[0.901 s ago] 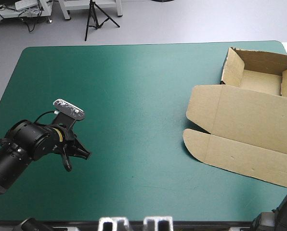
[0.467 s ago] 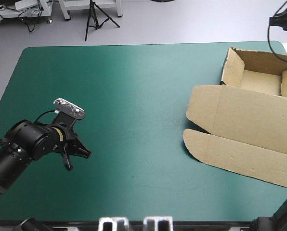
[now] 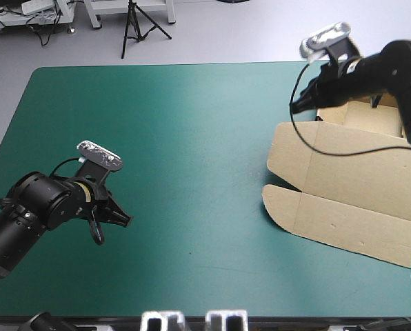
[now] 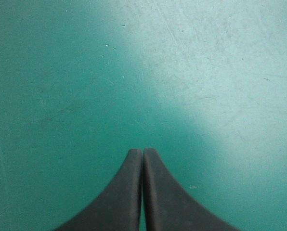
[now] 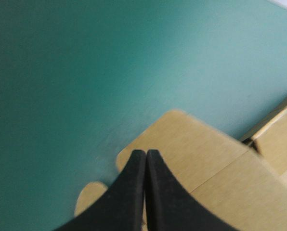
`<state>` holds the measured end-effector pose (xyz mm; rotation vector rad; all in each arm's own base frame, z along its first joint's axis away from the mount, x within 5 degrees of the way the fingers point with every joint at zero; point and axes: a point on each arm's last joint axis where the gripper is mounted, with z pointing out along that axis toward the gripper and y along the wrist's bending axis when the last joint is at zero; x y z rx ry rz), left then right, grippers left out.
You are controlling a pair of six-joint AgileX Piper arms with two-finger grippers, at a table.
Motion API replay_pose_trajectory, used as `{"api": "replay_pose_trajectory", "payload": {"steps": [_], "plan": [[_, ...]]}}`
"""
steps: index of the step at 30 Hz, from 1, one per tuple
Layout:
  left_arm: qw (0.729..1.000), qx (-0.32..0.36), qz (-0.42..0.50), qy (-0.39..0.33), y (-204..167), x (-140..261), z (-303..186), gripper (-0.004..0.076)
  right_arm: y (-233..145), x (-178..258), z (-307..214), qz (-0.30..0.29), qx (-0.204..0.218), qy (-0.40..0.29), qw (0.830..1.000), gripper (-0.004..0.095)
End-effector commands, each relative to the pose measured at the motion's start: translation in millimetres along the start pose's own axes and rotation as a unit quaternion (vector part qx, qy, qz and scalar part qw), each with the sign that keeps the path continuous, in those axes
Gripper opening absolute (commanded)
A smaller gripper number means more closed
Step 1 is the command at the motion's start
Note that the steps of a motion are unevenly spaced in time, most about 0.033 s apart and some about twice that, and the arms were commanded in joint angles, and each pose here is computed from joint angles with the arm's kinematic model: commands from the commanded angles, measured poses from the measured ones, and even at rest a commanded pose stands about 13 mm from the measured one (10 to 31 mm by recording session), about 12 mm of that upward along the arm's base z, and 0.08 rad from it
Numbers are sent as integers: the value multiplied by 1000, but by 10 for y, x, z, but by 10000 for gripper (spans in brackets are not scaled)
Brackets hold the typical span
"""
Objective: Fold the box
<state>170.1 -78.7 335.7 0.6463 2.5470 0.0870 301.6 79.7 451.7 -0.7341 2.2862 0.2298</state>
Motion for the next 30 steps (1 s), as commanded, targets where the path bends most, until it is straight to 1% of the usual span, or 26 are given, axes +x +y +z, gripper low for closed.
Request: {"api": "replay_pose_trajectory", "payload": {"steps": [1, 3, 8, 11, 17, 20, 30], "plan": [[999, 1, -8, -40, 15, -56, -106, -8, 305, 254, -254, -13, -24, 1, 1000, -17], [999, 1, -8, -40, 15, -56, -106, -8, 378, 446, -245, -5, -32, 7, 999, -17], [999, 2, -7, -34, 8, -36, -77, -8, 499, 934, -245, 2, -14, 10, 1000, -17], [999, 15, -11, -27, -24, -9, -42, -8, 576, 1199, -263, 4, -8, 9, 1000, -17], [999, 29, -15, -14, -63, 42, 29, -8, 678, 1561, -309, 2, 9, -5, 1000, -17], [999, 35, -19, -22, -74, 28, 27, -8, 696, 1623, -321, 1, 11, -4, 1000, -17], [999, 34, -19, -31, -71, 15, 22, -8, 678, 1596, -322, -3, 20, -18, 1000, -17]]}}
